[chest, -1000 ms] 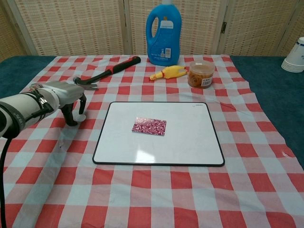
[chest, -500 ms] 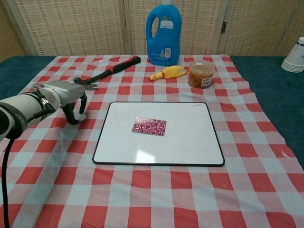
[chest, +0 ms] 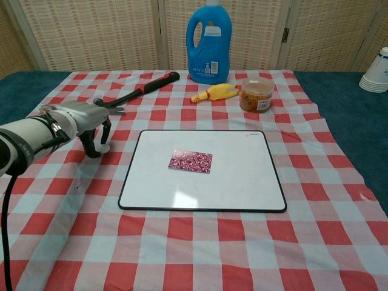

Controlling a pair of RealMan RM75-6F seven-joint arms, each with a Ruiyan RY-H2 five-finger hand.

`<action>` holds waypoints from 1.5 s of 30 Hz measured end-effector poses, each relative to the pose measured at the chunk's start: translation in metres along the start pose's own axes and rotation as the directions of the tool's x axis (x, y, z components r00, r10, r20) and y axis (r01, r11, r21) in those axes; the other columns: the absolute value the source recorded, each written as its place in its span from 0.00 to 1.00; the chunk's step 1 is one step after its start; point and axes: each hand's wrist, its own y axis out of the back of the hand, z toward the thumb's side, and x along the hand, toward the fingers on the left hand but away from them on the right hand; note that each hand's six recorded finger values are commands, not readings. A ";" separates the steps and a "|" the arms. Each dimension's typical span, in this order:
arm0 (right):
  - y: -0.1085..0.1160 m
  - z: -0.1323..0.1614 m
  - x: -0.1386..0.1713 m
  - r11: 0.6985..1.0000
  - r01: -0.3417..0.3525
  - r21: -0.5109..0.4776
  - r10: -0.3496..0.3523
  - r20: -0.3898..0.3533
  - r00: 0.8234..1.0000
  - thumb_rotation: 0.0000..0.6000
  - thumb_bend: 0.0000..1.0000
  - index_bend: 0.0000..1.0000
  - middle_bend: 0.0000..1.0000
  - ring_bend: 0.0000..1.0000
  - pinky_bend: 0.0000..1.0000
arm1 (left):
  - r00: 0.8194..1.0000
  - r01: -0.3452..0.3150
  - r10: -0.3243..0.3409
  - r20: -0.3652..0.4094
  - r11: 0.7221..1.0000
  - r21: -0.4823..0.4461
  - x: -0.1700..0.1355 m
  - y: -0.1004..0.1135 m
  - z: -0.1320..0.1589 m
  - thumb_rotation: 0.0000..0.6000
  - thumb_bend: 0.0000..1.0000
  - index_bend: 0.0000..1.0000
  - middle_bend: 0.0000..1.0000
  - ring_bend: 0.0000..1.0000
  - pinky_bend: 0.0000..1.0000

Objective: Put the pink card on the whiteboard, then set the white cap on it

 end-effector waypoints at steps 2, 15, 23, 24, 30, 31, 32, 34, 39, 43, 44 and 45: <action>0.000 0.000 0.000 1.000 0.000 -0.001 0.000 0.000 1.000 1.00 0.02 0.00 0.12 0.08 0.13 | 1.000 -0.009 0.009 0.002 1.000 -0.003 -0.001 0.003 0.000 1.00 0.32 0.52 1.00 1.00 1.00; 0.000 0.000 0.000 1.000 -0.001 -0.002 0.001 -0.002 1.000 1.00 0.02 0.00 0.12 0.08 0.13 | 0.992 -0.067 0.073 0.106 0.996 -0.058 -0.021 0.034 0.045 1.00 0.32 0.52 1.00 1.00 1.00; 0.000 0.001 0.000 1.000 -0.004 -0.007 0.004 -0.009 1.000 1.00 0.02 0.00 0.12 0.08 0.13 | 0.974 -0.092 0.111 0.198 0.991 -0.101 -0.039 0.053 0.104 1.00 0.32 0.52 1.00 1.00 1.00; 0.000 0.000 0.000 1.000 -0.005 -0.008 0.005 -0.010 1.000 1.00 0.02 0.00 0.12 0.08 0.13 | 0.972 -0.092 0.112 0.205 0.990 -0.103 -0.041 0.053 0.109 1.00 0.32 0.52 1.00 1.00 1.00; 0.003 -0.002 0.000 1.000 -0.002 -0.019 0.002 -0.009 1.000 1.00 0.02 0.00 0.12 0.08 0.13 | 0.966 -0.087 0.110 0.235 0.990 -0.107 -0.047 0.048 0.140 1.00 0.32 0.52 1.00 1.00 1.00; 0.003 -0.002 0.000 1.000 -0.002 -0.020 0.002 -0.008 1.000 1.00 0.02 0.00 0.12 0.08 0.13 | 0.965 -0.086 0.109 0.239 0.991 -0.107 -0.047 0.046 0.145 1.00 0.32 0.52 1.00 1.00 1.00; 0.003 -0.003 0.000 1.000 -0.002 -0.022 0.002 -0.008 1.000 1.00 0.02 0.00 0.12 0.08 0.13 | 0.964 -0.086 0.109 0.243 0.991 -0.106 -0.047 0.045 0.149 1.00 0.32 0.52 1.00 1.00 1.00; 0.003 -0.003 0.000 1.000 -0.003 -0.024 0.003 -0.007 1.000 1.00 0.02 0.00 0.12 0.08 0.13 | 0.962 -0.087 0.110 0.251 0.991 -0.104 -0.047 0.044 0.156 1.00 0.32 0.52 1.00 1.00 1.00; 0.003 -0.003 0.000 1.000 -0.006 -0.025 0.005 -0.015 1.000 1.00 0.02 0.00 0.12 0.08 0.13 | 0.960 -0.094 0.117 0.255 0.991 -0.099 -0.044 0.044 0.165 1.00 0.32 0.52 1.00 1.00 1.00; 0.004 -0.004 -0.001 1.000 -0.005 -0.030 0.005 -0.012 1.000 1.00 0.02 0.00 0.12 0.08 0.13 | 0.960 -0.107 0.129 0.249 0.989 -0.099 -0.041 0.046 0.167 1.00 0.32 0.52 1.00 1.00 1.00; 0.004 -0.005 -0.001 0.999 -0.004 -0.032 0.004 -0.012 1.000 1.00 0.02 0.00 0.12 0.08 0.13 | 0.960 -0.109 0.130 0.246 0.989 -0.099 -0.040 0.046 0.167 1.00 0.32 0.52 1.00 1.00 1.00; 0.005 -0.005 -0.001 0.999 -0.004 -0.031 0.003 -0.012 1.000 1.00 0.02 0.00 0.12 0.08 0.13 | 0.961 -0.110 0.131 0.243 0.989 -0.098 -0.039 0.046 0.166 1.00 0.32 0.52 1.00 1.00 1.00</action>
